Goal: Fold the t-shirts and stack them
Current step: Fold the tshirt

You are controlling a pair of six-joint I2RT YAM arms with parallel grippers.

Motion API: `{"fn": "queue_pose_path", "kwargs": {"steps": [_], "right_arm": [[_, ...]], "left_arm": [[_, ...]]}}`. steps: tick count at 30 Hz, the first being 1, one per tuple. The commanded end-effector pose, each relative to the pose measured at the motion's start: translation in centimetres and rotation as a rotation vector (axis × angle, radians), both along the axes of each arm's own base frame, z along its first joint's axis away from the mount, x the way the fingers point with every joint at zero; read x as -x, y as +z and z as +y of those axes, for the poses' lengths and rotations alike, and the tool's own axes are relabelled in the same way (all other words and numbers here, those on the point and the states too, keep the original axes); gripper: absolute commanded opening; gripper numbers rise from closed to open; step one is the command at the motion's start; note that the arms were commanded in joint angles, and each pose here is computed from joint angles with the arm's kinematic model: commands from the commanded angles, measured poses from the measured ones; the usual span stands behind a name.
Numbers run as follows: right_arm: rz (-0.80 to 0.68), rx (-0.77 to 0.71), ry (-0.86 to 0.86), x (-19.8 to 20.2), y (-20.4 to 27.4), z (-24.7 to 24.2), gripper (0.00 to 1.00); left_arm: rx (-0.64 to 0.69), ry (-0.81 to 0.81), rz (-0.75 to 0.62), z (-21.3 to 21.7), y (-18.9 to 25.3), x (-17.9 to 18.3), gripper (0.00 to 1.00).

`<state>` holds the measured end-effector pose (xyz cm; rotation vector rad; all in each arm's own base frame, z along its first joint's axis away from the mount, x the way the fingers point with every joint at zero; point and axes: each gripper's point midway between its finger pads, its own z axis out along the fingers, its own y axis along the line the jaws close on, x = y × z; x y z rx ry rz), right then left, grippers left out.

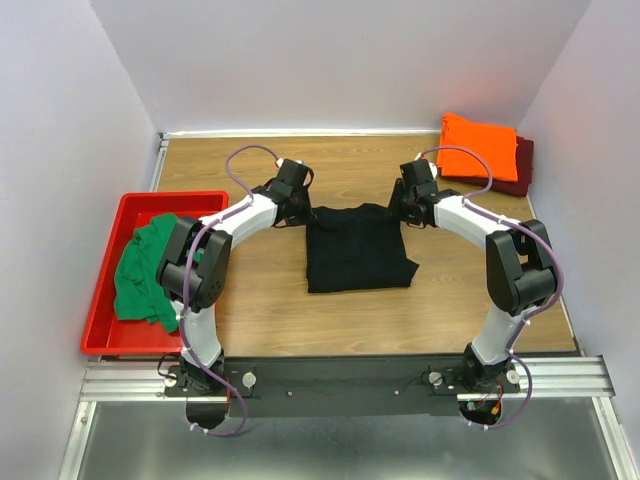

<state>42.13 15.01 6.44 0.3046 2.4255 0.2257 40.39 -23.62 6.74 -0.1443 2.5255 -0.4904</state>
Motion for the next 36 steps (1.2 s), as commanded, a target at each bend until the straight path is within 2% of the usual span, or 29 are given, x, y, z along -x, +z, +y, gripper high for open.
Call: {"fn": "queue_pose_path", "kwargs": {"steps": [1, 14, 21, 36], "right_arm": [[-0.005, 0.024, -0.017, -0.7, -0.1, -0.6, 0.55], [0.010, 0.022, -0.023, -0.9, -0.8, -0.5, 0.50], [0.012, 0.022, -0.027, -1.2, -1.0, -0.5, 0.42], [0.007, 0.011, -0.026, -1.3, -0.8, -0.4, 0.41]], "left_arm": [[0.040, -0.015, -0.039, -0.5, 1.3, -0.9, 0.24], [0.072, -0.009, -0.018, -0.6, 0.1, -1.8, 0.24], [0.080, -0.003, -0.016, -0.7, -0.2, -2.2, 0.24], [0.127, -0.032, -0.012, -1.6, 0.0, -2.0, 0.25]]}}
